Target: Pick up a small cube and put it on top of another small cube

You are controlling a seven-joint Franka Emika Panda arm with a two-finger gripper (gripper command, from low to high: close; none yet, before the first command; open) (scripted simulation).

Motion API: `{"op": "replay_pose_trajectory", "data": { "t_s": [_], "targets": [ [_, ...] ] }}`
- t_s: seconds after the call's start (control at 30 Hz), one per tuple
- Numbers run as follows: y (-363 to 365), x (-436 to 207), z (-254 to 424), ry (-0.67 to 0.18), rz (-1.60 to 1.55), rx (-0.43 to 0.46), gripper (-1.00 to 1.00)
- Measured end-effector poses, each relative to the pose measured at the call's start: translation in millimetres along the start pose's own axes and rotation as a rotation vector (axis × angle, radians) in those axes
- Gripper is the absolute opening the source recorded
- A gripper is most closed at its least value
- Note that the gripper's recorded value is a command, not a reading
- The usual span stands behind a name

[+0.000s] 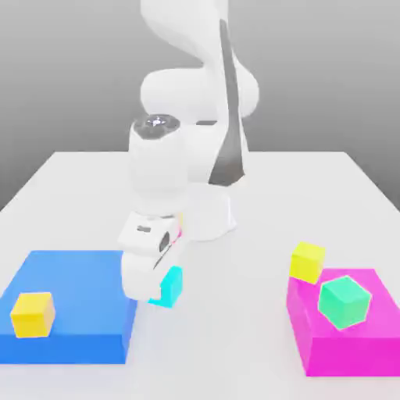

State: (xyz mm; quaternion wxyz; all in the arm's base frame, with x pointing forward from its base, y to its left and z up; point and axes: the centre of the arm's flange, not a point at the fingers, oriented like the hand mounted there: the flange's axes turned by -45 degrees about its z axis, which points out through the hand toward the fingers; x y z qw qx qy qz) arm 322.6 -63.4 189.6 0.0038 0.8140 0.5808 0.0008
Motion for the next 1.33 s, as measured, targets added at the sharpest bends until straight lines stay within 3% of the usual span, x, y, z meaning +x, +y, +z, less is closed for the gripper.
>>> {"op": "replay_pose_trajectory", "data": {
  "t_s": [0.23, 0.63, 1.07, 1.2, 1.23, 1.33],
  "targets": [
    [0, 15, -14, 0.009, 0.018, 0.010, -1.00],
    [27, 147, -67, 0.026, 0.157, 0.023, -1.00],
    [-7, 288, -142, 0.005, 0.326, 0.013, -1.00],
    [-10, 296, -98, 0.002, 0.340, 0.009, -1.00],
    [-10, 297, -89, 0.002, 0.340, 0.009, 1.00],
    [-11, 297, -89, 0.002, 0.338, 0.009, 1.00]
  ]
}}
